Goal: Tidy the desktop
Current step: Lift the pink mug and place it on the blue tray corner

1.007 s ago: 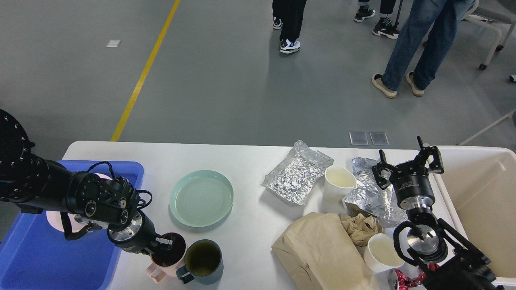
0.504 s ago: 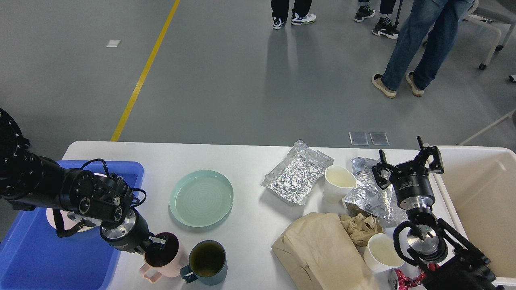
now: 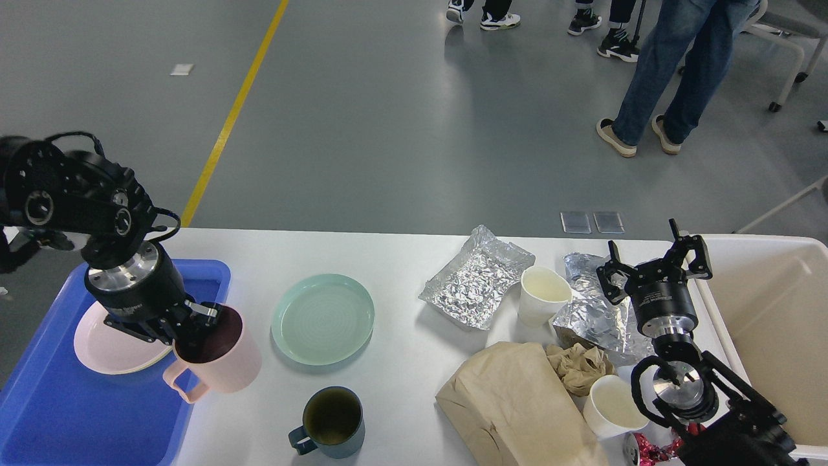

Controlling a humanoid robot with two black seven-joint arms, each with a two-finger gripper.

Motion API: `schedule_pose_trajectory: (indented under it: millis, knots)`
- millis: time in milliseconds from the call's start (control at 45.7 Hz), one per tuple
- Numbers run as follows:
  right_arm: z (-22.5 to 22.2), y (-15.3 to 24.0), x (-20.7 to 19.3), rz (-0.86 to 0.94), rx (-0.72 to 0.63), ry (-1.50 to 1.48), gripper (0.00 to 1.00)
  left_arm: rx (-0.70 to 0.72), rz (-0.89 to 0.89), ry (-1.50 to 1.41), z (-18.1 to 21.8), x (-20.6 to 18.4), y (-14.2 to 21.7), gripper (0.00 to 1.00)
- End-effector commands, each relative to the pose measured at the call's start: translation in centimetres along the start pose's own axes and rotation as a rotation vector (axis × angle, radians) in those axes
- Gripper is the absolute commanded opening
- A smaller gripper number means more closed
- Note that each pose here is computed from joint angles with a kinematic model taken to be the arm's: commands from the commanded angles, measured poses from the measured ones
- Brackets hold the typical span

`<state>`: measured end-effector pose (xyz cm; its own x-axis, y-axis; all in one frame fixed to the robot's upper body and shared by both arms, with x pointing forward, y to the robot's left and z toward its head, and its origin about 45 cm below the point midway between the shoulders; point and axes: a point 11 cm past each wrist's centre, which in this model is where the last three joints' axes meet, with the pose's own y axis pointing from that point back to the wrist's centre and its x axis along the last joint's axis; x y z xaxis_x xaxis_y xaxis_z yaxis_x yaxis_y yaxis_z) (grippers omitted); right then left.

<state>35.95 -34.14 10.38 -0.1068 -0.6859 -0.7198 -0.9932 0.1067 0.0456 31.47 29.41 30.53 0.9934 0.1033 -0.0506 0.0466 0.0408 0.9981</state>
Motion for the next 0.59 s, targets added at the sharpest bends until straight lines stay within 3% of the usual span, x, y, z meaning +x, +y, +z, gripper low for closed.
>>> schedule_pose_trajectory:
  millis: [0, 219, 394, 569]
  knots:
    - [0.0, 0.0, 0.0, 0.0, -0.001, 0.001, 1.0, -0.022, -0.006, -0.008, 1.4, -1.2, 3.6, 0.0]
    - [0.0, 0.0, 0.0, 0.0, -0.001, 0.001, 1.0, -0.08, -0.006, 0.007, 3.1, -2.7, 9.0, 0.0]
    - [0.0, 0.0, 0.0, 0.001, 0.001, -0.001, 1.0, -0.078, 0.003, 0.028, 2.6, -2.5, 9.2, 0.0]
    - [0.0, 0.0, 0.0, -0.001, 0.001, -0.001, 1.0, -0.069, 0.022, 0.114, -1.1, -1.6, 9.1, 0.0]
